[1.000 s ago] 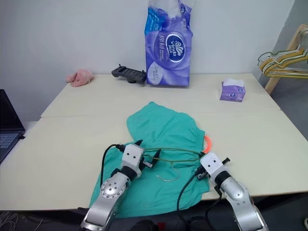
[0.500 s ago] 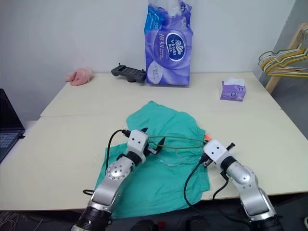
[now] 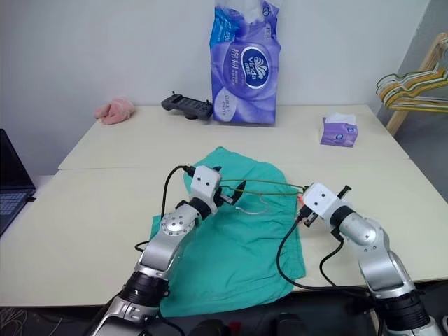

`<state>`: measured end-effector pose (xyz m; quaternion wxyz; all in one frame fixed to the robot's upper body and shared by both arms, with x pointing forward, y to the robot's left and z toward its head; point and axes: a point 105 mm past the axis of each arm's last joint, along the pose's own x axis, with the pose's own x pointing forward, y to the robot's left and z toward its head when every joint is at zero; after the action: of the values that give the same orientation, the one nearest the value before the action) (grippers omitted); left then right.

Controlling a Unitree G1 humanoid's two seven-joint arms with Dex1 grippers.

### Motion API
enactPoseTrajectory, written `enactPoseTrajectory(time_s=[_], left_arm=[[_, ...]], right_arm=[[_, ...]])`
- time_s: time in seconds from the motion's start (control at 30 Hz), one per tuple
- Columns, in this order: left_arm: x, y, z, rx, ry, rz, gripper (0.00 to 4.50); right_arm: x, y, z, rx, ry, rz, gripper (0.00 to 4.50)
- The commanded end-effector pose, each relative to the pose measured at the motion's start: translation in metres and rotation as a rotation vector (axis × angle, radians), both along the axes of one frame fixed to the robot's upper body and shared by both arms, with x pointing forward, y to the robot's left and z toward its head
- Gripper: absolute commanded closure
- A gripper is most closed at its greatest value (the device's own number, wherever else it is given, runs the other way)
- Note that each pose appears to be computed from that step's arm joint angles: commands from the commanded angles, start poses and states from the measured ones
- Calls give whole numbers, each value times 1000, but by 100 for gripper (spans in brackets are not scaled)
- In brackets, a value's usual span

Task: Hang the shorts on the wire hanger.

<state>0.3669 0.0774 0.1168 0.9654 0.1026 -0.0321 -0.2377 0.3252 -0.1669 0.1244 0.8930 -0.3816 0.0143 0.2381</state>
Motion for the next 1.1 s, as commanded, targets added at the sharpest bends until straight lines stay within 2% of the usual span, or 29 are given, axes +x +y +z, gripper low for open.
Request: enactPoseTrajectory(time_s=[0.03,0.4,0.57,0.67,0.77,0.83,0.93,1.03,1.1], left_arm=[[39,11,70,243,-217,-169,4],[51,15,77,469,-321,-266,4],[57,17,89,570,-396,-287,4],[60,26,89,568,-396,-260,4],[58,42,86,531,-384,-207,4],[57,58,84,466,-363,-133,4],[53,89,82,239,-294,44,4],[36,100,65,-70,-179,154,4],[20,94,50,-175,-112,161,4]], right_arm=[[57,-53,73,-204,-125,-117,450],[67,-63,80,-297,-130,-72,450],[73,-70,87,-323,-143,-72,450],[73,-74,89,-311,-148,-88,450],[67,-86,80,-317,-126,-112,450],[59,-99,69,-334,-96,-138,450],[44,-123,61,-329,-63,-201,450],[33,-137,61,-206,-47,-305,450],[27,-136,55,-25,-8,-383,450]])
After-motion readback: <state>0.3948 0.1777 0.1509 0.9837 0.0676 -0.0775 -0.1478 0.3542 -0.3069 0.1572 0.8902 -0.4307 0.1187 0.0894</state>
